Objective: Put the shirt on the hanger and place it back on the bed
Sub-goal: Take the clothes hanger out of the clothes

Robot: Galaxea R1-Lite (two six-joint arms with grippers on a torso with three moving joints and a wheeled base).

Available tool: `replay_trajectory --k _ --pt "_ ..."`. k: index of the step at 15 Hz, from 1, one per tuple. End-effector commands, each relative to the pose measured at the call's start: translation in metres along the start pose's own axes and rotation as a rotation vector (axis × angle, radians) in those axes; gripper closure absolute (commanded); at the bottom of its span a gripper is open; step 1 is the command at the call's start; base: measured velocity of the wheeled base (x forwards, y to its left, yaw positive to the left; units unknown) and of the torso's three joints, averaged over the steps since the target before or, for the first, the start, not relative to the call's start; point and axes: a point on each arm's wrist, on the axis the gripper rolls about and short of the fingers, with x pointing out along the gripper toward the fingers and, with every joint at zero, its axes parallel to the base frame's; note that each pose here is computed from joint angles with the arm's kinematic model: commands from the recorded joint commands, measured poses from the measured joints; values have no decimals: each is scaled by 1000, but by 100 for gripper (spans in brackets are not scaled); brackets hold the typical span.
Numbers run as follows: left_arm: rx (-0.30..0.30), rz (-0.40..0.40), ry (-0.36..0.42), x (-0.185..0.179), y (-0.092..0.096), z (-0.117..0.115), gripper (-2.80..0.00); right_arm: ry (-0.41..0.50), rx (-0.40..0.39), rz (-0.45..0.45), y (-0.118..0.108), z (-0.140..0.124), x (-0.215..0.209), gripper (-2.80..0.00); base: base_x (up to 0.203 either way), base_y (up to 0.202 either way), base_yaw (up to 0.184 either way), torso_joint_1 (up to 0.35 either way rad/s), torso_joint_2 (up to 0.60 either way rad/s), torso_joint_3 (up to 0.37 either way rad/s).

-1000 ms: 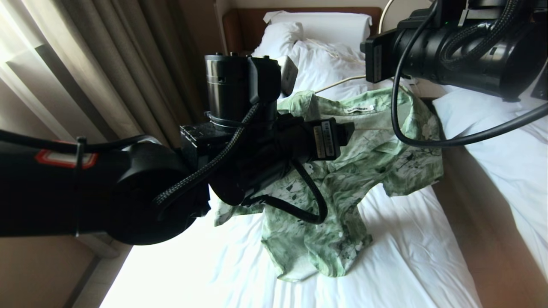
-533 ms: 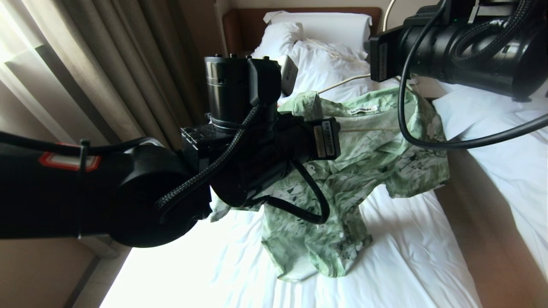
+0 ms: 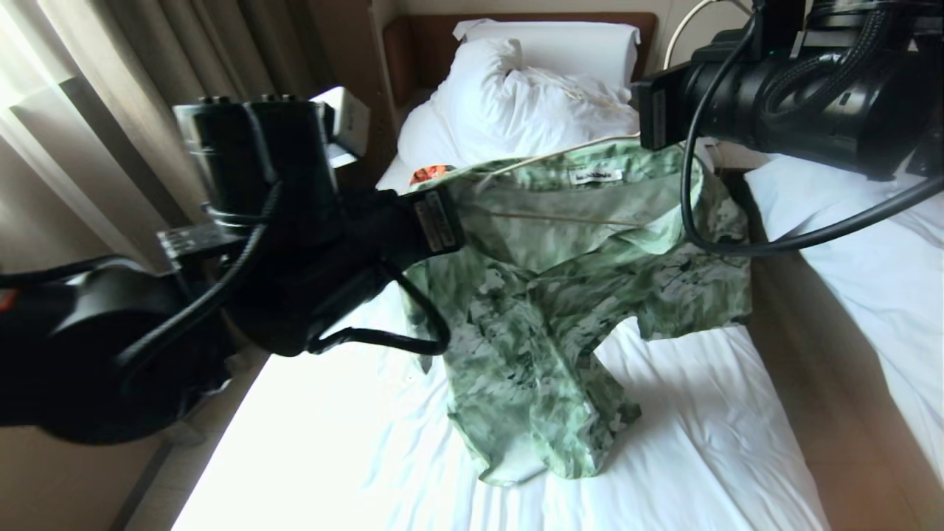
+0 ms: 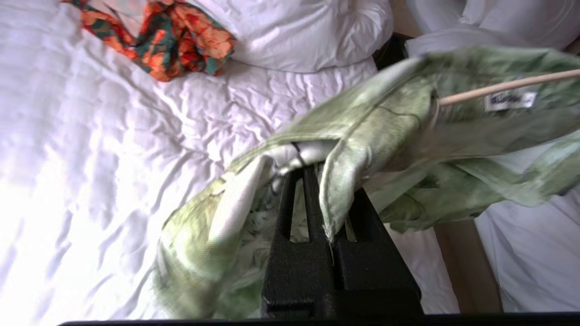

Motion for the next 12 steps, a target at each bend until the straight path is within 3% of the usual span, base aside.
replay_trajectory --k 1,3,5,11,12 --pt "-23 60 -67 -31 31 20 0 20 -10 -2 5 -9 12 0 0 0 0 0 0 0" --pt "-23 135 -94 -41 65 27 0 -7 -16 -1 11 -10 20 0 0 0 0 0 0 0" --pt "-19 141 -96 -53 88 32 0 -24 -31 3 16 -8 26 0 0 0 0 0 0 0" --pt "-6 126 -6 -35 94 16 0 -22 -51 24 32 -8 28 0 0 0 0 0 0 0" --pt "-8 127 -1 -32 94 14 -280 -20 -53 27 34 -9 29 0 0 0 0 0 0 0"
